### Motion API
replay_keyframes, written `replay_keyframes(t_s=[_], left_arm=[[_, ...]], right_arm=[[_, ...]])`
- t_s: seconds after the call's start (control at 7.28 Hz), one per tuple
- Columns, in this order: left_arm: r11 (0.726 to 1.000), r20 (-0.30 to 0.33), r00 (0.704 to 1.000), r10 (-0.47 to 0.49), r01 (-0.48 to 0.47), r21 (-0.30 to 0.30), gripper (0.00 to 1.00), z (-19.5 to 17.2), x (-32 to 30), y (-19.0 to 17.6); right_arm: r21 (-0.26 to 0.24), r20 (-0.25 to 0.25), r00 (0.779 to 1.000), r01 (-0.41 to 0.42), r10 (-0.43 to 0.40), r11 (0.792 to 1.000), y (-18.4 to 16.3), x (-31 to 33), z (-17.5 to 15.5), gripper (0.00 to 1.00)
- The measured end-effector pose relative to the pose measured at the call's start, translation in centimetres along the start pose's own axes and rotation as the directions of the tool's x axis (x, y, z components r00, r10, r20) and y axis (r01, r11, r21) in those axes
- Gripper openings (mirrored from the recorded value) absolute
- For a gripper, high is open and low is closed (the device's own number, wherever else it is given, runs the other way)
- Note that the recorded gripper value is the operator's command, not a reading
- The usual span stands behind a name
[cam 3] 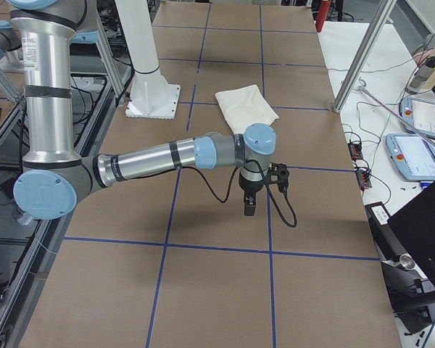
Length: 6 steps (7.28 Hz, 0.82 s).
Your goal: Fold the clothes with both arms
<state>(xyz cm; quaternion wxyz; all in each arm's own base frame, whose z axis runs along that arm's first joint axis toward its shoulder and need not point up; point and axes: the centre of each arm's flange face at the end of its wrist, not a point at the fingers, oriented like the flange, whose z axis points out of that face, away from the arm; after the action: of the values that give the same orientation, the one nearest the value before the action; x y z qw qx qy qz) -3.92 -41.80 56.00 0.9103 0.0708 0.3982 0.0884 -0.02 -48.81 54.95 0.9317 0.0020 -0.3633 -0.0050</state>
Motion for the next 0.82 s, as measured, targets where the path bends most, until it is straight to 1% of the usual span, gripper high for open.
replay_keyframes(t_s=[0.41, 0.82], left_arm=[[1.0, -0.013, 1.0, 0.003, -0.003, 0.0, 1.0, -0.33, 0.67, 0.43], [1.0, -0.018, 1.0, 0.025, -0.024, 0.018, 1.0, -0.66, 1.13, 0.06]], right_arm=[[-0.003, 0.008, 1.0, 0.007, -0.007, 1.0, 0.0, -0.45, 0.13, 1.0], [0.0, 0.016, 1.0, 0.015, -0.015, 1.0, -0.11, -0.69, 0.17, 1.0]])
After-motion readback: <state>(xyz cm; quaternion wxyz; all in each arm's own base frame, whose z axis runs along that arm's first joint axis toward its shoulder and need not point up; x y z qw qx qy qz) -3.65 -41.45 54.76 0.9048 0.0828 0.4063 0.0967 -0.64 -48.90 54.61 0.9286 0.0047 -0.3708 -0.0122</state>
